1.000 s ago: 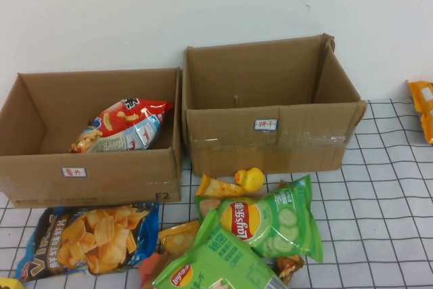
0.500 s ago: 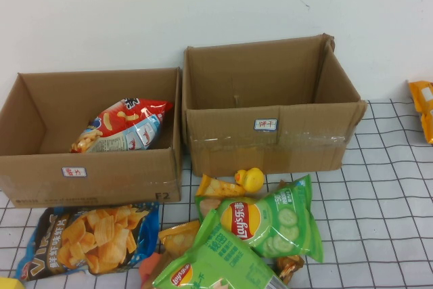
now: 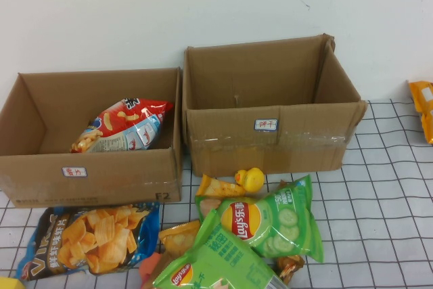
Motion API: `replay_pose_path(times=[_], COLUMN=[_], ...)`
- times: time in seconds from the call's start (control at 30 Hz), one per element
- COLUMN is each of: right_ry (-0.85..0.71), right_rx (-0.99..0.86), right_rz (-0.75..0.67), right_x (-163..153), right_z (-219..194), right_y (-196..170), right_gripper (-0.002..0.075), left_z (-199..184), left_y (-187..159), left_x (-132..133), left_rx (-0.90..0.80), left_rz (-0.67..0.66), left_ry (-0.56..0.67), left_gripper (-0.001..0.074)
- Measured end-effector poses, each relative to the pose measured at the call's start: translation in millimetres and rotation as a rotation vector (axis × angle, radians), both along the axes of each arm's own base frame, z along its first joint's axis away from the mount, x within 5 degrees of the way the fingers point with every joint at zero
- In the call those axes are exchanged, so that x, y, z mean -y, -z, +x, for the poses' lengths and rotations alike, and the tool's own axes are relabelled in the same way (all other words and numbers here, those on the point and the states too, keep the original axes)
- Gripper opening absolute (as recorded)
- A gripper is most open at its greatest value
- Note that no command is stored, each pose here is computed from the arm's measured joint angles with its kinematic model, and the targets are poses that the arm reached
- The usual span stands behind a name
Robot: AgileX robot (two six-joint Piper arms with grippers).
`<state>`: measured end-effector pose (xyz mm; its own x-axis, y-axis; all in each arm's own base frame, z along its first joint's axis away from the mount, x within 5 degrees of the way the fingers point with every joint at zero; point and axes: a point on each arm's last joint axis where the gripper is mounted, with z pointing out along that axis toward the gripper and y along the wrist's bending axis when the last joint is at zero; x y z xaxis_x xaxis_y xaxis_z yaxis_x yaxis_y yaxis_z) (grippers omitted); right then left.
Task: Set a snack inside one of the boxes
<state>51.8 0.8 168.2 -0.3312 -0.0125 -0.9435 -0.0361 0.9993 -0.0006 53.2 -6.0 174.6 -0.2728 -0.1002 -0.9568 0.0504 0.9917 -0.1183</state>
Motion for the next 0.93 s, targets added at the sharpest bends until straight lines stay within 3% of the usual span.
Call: replay_pose_path(times=[0.93], right_ry=[0.000], right_rx=[0.000], right_rz=[0.000], right_x=[0.0], right_z=[0.0], right_y=[0.0], right_gripper=[0.0000], left_z=[-0.1], left_y=[0.6], left_x=[-1.3], left_rx=[-0.002], left_rz=[0.067], left_ry=[0.010], left_gripper=[-0.0001])
